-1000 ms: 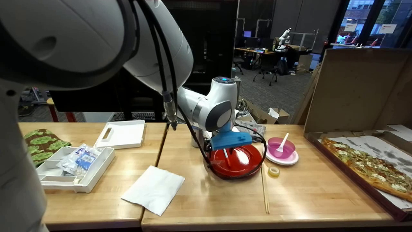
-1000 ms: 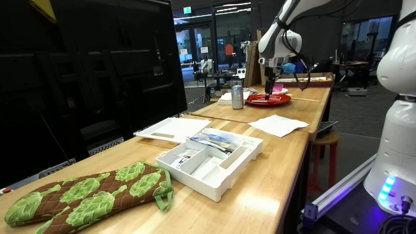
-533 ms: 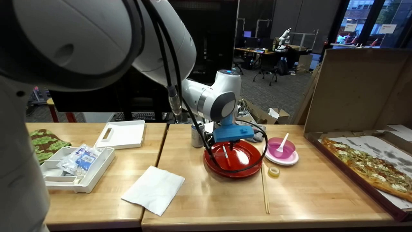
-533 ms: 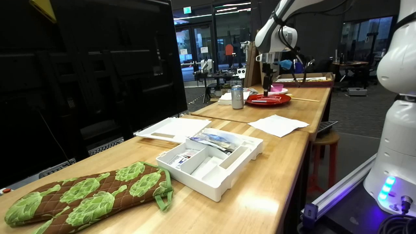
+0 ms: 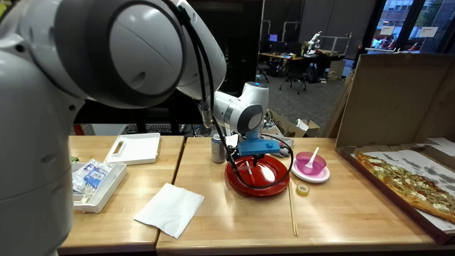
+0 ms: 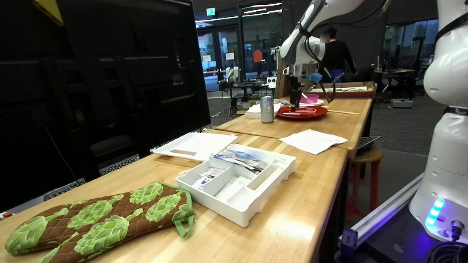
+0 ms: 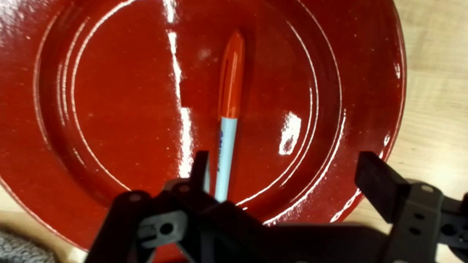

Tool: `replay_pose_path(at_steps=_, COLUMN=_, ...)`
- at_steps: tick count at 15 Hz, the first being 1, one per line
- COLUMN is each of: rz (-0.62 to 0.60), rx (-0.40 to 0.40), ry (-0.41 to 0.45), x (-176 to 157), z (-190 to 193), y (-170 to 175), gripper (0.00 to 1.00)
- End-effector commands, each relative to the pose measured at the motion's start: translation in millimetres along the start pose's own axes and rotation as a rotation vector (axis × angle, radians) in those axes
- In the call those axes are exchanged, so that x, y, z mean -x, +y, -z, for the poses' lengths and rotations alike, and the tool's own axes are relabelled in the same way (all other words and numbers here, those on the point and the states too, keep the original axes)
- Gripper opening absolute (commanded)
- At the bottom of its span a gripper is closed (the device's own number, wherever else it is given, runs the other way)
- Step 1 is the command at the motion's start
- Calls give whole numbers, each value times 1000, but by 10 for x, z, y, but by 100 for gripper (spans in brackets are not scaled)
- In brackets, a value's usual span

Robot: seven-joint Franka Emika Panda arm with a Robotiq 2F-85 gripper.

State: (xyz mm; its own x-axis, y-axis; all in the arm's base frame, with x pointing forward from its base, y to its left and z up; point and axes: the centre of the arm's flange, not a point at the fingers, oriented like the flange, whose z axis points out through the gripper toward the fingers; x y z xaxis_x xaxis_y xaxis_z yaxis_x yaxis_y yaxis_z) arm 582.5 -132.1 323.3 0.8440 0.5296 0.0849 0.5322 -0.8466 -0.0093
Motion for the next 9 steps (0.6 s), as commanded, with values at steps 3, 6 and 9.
replay_pose_path(at_steps=3, rz=-40, rx=-29, ry=54, x=-120, z=-154, y=200, gripper=100)
replay_pose_path(at_steps=6, rz=-74, rx=-31, ry=68, x=-56, z=-172, y=321, gripper=100)
replay_pose_path(at_steps=9, rz=-99, rx=-38, ry=75, x=17, z=-187, y=440, gripper=100)
